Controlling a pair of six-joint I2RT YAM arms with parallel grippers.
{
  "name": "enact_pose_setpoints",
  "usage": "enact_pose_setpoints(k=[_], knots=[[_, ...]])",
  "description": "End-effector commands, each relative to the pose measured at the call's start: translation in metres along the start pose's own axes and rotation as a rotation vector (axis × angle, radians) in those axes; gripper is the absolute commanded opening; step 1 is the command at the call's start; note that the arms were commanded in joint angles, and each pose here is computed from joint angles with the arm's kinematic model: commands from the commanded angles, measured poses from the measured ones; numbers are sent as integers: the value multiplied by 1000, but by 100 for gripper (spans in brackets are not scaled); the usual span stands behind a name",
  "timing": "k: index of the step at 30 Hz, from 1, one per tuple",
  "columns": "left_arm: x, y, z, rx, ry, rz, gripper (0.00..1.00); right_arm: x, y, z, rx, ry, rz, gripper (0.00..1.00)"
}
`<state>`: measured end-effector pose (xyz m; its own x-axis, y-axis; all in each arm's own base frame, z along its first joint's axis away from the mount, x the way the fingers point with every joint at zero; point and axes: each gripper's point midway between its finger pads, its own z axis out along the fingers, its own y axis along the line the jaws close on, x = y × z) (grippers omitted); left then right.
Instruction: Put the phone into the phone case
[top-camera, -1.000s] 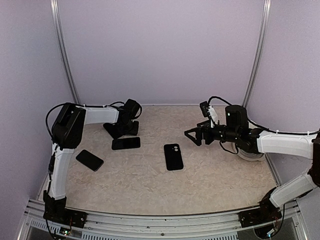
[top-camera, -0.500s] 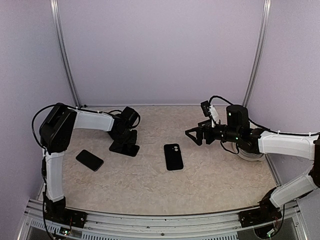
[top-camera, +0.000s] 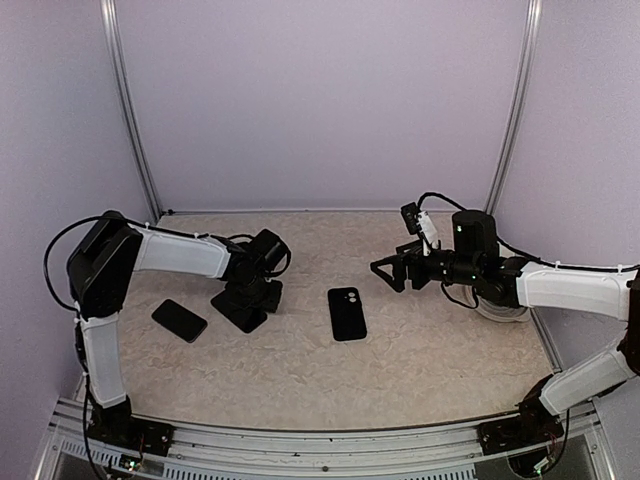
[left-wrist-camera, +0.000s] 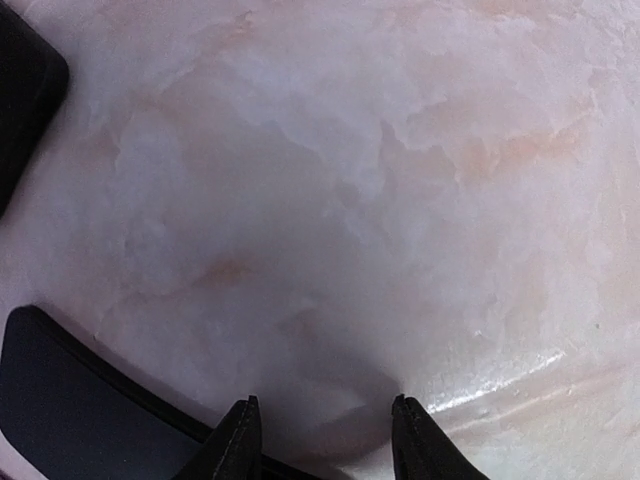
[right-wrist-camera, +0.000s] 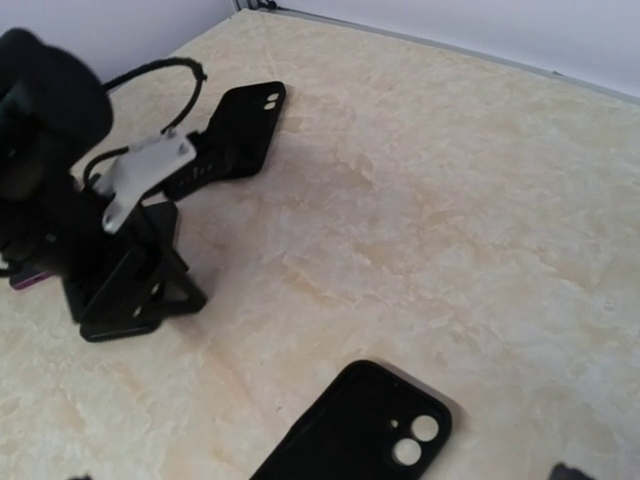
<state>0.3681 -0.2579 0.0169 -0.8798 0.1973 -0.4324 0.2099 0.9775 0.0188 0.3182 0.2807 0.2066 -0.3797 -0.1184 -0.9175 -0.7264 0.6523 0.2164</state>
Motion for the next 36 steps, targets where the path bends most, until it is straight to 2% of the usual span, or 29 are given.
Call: enact_pose_setpoints(k=[1, 6, 10, 13, 20, 28, 36], knots=[[9, 8, -17, -23, 21, -11, 49, -11, 6, 0, -18, -25, 10, 99], [-37, 58, -51, -55, -150, -222, 67, -2, 12, 18, -14, 16, 51, 99], [-38, 123, -45, -104, -161, -398, 69, 7, 32, 43, -15, 66, 20, 98], [-36, 142, -38, -136, -162, -415, 69, 18, 48, 65, -20, 132, -27, 99], [-19, 142, 0, -78, -72, -429, 68, 29, 84, 93, -112, 175, -63, 99], [-5, 131, 12, -23, -32, -437, 61, 46, 95, 104, -127, 228, -86, 99], [20, 81, 5, 33, 5, -364, 55, 53, 96, 110, -94, 248, -100, 99]])
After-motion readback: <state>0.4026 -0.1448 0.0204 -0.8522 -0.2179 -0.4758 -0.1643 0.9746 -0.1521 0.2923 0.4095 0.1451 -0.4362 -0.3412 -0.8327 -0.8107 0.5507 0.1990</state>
